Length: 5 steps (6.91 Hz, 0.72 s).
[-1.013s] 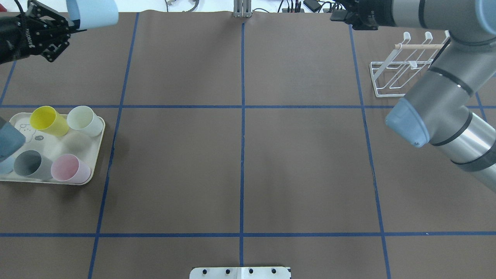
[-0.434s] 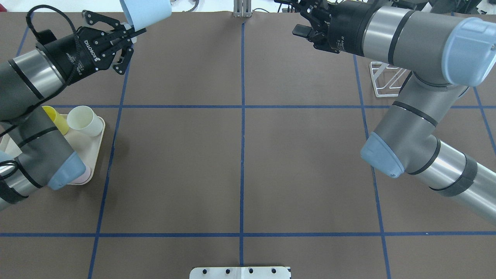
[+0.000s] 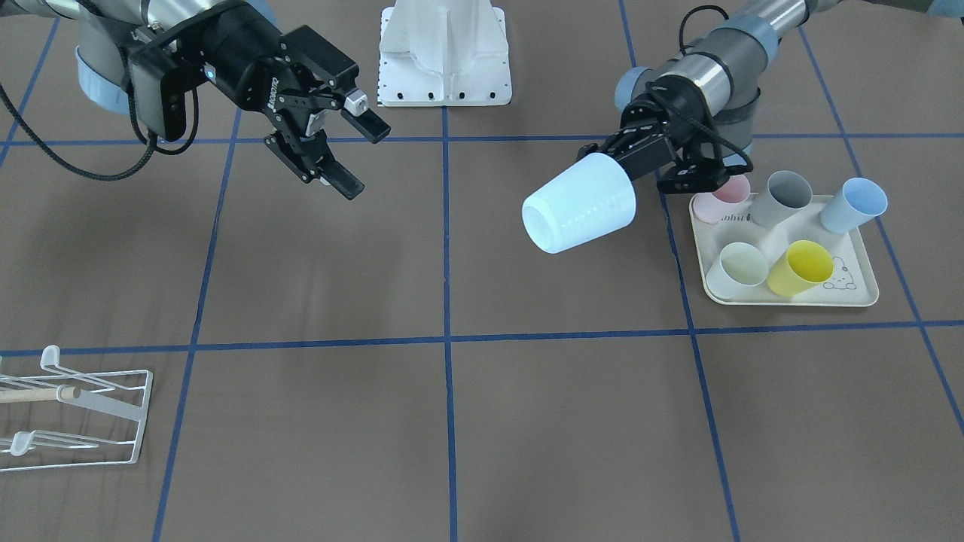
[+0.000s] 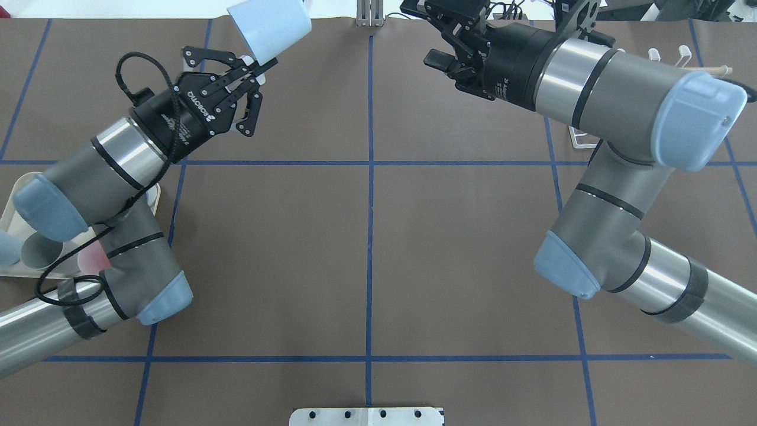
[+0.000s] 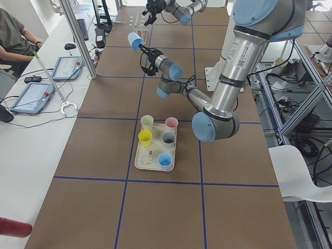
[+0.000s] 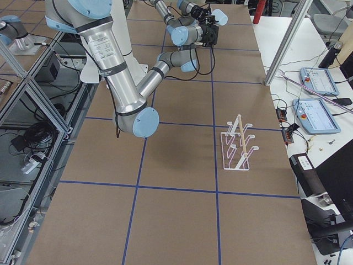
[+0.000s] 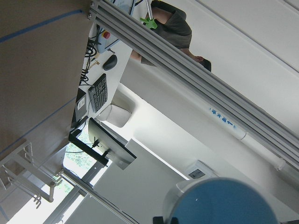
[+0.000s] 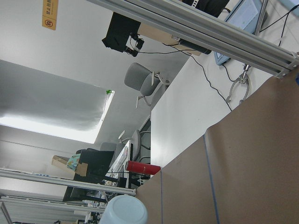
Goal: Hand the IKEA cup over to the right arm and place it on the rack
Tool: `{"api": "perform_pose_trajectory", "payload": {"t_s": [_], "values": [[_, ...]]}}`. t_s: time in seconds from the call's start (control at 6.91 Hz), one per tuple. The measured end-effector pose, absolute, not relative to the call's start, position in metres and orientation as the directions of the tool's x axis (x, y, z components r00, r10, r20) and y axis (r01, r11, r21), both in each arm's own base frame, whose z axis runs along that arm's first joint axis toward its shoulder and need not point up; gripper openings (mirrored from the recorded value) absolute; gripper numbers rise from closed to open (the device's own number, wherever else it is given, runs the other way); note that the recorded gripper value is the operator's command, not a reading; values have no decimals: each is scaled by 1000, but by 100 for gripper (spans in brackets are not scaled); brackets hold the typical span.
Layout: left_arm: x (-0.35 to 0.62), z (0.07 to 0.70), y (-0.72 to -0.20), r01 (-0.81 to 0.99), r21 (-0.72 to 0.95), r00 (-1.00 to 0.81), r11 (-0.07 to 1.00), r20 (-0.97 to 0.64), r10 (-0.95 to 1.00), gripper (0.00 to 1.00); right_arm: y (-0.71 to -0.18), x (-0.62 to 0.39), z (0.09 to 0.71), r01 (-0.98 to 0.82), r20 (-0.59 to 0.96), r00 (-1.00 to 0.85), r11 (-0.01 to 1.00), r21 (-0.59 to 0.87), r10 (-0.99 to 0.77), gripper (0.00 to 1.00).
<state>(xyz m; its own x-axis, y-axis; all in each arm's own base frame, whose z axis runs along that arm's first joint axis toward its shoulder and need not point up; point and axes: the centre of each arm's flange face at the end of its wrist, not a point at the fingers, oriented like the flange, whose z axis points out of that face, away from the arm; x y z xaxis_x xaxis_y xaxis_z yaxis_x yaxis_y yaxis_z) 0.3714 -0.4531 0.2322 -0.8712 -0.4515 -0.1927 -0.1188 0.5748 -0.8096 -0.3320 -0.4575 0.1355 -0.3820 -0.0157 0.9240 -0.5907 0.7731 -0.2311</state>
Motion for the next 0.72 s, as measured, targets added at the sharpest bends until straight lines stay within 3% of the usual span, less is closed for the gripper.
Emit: {"api": "perform_pose_trajectory", "payload": {"t_s": [0.72], "values": [[413,198,-437,-168,-803,-867,572,-156,-473,0,-438,-357,136,-582,908,-418,769,-264,-5,99]]}}
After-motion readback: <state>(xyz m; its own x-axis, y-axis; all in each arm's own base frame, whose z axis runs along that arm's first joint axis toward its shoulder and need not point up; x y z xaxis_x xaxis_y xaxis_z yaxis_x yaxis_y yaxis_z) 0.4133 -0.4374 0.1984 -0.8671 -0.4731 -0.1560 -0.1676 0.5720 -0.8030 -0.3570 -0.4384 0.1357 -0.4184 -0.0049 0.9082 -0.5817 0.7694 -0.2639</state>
